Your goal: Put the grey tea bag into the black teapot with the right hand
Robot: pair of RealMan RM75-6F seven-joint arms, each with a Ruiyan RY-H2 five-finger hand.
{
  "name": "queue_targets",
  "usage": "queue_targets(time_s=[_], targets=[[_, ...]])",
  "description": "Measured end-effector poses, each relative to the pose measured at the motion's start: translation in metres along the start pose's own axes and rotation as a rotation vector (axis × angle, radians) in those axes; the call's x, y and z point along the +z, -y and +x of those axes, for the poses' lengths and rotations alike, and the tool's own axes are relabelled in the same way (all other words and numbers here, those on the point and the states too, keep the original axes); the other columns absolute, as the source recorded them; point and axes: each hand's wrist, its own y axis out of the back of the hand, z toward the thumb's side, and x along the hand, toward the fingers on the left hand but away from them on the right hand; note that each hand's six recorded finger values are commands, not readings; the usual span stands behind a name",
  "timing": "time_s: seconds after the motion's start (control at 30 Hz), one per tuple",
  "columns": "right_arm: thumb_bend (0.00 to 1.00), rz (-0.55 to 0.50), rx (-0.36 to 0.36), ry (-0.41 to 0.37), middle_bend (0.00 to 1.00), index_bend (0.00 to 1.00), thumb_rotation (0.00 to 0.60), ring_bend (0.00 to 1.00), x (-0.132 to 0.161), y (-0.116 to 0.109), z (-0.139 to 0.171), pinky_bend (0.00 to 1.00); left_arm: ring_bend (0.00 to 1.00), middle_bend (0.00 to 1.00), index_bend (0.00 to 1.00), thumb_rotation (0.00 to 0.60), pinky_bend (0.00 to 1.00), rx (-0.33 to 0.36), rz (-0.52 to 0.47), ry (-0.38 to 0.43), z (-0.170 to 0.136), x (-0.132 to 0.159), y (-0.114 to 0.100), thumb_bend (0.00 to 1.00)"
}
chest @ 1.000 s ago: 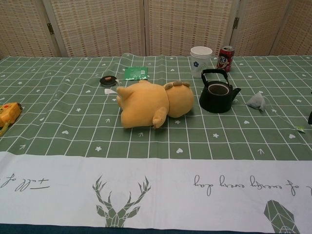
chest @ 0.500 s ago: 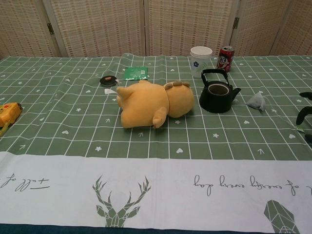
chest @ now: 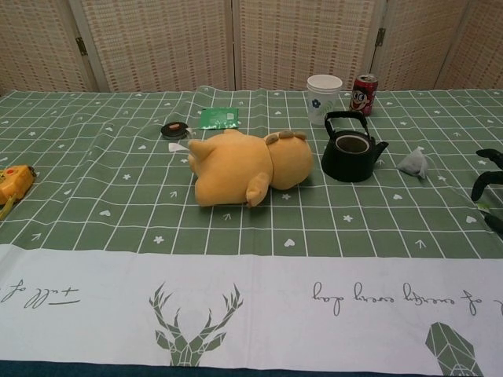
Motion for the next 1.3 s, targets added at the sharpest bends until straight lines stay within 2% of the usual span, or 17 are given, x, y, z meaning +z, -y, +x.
queue_targets(time_s=[0.37,0.63,1.3], targets=[[0.44,-0.002,0.003,0.002,0.00,0.38,0.600,0.00,0.0007,0.0019,-0.0043,0.00,0.00,0.04,0.05,0.600,0.00,0.000,0.006,-0.006,-0.0003,-0.0002,0.0005,0.39],[0.44,-0.001,0.001,-0.002,0.00,0.45,0.600,0.00,0.0011,0.0021,-0.0046,0.00,0.00,0.04,0.05,0.600,0.00,0.001,0.006,-0.007,-0.0009,-0.0004,0.0002,0.39],[0.44,0.005,-0.006,0.009,0.00,0.52,0.600,0.00,-0.0048,0.0016,-0.0034,0.00,0.00,0.04,0.04,0.600,0.00,0.001,0.012,-0.009,-0.0010,-0.0003,0.0010,0.39]])
